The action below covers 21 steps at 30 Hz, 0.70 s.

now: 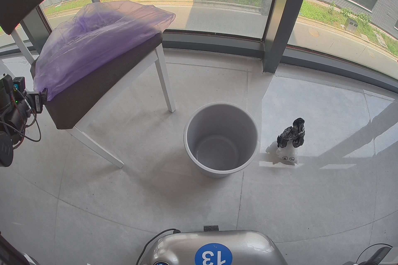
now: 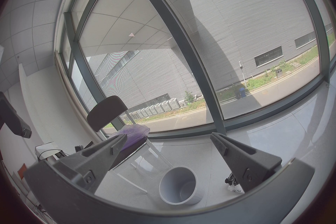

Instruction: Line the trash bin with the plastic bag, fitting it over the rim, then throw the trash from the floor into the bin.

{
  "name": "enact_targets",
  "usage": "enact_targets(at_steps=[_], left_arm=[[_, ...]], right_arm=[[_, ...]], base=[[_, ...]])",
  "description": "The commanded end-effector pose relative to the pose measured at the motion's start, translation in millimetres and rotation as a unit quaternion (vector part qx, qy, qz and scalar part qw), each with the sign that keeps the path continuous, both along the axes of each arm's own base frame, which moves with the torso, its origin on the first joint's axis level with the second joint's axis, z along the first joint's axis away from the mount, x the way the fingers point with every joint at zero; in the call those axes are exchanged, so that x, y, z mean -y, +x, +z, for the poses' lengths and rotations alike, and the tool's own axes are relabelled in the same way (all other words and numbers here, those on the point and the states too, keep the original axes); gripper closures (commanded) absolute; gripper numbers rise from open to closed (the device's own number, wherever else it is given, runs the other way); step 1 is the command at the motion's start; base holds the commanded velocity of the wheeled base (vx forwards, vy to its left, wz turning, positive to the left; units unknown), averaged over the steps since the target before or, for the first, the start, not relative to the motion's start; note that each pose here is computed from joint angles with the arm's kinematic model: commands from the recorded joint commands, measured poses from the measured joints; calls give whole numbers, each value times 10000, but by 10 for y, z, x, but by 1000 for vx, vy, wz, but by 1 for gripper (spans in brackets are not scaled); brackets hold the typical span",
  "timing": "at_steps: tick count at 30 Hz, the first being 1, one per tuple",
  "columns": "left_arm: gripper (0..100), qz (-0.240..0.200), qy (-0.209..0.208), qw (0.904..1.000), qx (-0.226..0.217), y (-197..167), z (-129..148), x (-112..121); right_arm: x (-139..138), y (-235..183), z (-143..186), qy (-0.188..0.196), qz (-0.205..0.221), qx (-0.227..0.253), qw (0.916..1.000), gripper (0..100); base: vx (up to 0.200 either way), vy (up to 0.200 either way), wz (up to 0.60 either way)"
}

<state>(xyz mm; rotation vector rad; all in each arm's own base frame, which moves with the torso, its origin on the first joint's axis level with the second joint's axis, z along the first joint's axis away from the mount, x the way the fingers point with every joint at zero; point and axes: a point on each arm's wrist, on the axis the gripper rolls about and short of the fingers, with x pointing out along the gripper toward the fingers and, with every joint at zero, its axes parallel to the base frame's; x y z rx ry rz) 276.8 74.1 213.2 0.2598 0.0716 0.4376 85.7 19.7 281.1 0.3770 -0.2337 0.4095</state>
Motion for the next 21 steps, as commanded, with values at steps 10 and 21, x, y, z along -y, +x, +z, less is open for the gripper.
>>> enact_targets(at_steps=[10,21], left_arm=[[0,41,-134,9997,-181,116,-143,-42],[0,152,-217,9992,287,289,-123,-82]], right_arm=[[0,-1,-3,6,6,-4,10000,0],[0,3,-4,4,-1,-11,10000,0]], base=[[0,0,0],[0,0,0]])
